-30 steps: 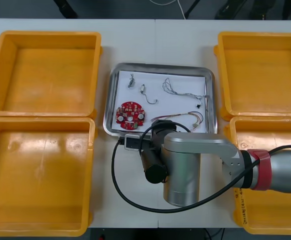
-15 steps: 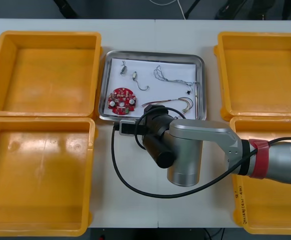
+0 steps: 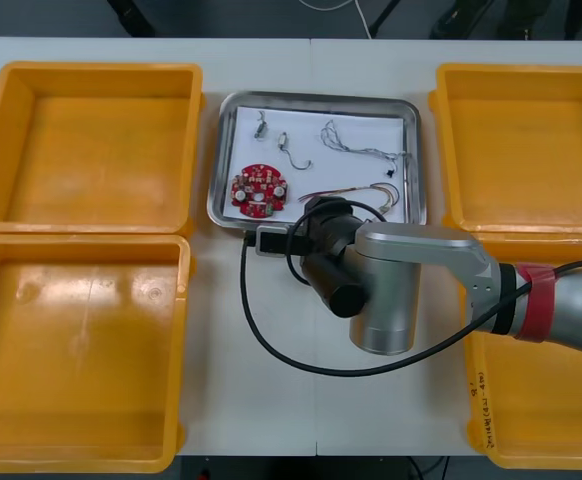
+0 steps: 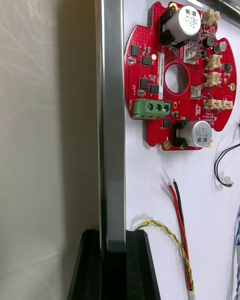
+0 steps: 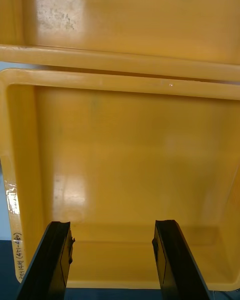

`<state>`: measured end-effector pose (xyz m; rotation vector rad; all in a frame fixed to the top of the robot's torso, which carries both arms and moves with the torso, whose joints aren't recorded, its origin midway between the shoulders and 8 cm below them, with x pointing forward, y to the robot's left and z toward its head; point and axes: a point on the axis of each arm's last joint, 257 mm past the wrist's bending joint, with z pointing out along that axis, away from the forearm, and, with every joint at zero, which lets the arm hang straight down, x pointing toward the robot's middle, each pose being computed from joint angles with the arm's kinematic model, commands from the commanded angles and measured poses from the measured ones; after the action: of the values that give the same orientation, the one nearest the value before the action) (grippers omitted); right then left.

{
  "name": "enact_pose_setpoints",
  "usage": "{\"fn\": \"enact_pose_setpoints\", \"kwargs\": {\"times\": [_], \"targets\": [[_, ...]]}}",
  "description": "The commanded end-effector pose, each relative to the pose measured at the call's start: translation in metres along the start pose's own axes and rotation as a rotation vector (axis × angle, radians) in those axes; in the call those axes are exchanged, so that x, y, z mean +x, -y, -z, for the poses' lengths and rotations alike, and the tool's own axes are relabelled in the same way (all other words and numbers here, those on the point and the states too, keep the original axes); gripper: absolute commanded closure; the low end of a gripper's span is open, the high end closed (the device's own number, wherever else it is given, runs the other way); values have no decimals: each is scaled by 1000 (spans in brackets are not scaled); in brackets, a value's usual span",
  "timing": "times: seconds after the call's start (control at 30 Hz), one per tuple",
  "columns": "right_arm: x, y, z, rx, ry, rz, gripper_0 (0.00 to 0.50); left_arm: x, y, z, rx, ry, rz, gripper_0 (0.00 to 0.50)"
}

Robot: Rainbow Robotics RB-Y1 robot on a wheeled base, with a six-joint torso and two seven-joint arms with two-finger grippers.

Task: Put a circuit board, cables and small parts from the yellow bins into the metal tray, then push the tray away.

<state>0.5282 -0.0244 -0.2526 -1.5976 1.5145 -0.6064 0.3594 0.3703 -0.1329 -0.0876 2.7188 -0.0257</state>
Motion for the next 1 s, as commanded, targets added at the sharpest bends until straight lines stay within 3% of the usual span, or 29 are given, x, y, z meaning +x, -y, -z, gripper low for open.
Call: {"fn": "enact_pose_setpoints", "kwargs": {"times": [0.03, 1.0], "targets": [[30, 29, -10, 38, -47, 3, 500, -4, -12, 15, -47, 23, -96, 23], [7, 65, -54, 100, 7, 14, 500, -4, -12, 15, -47, 23, -96, 21]]}}
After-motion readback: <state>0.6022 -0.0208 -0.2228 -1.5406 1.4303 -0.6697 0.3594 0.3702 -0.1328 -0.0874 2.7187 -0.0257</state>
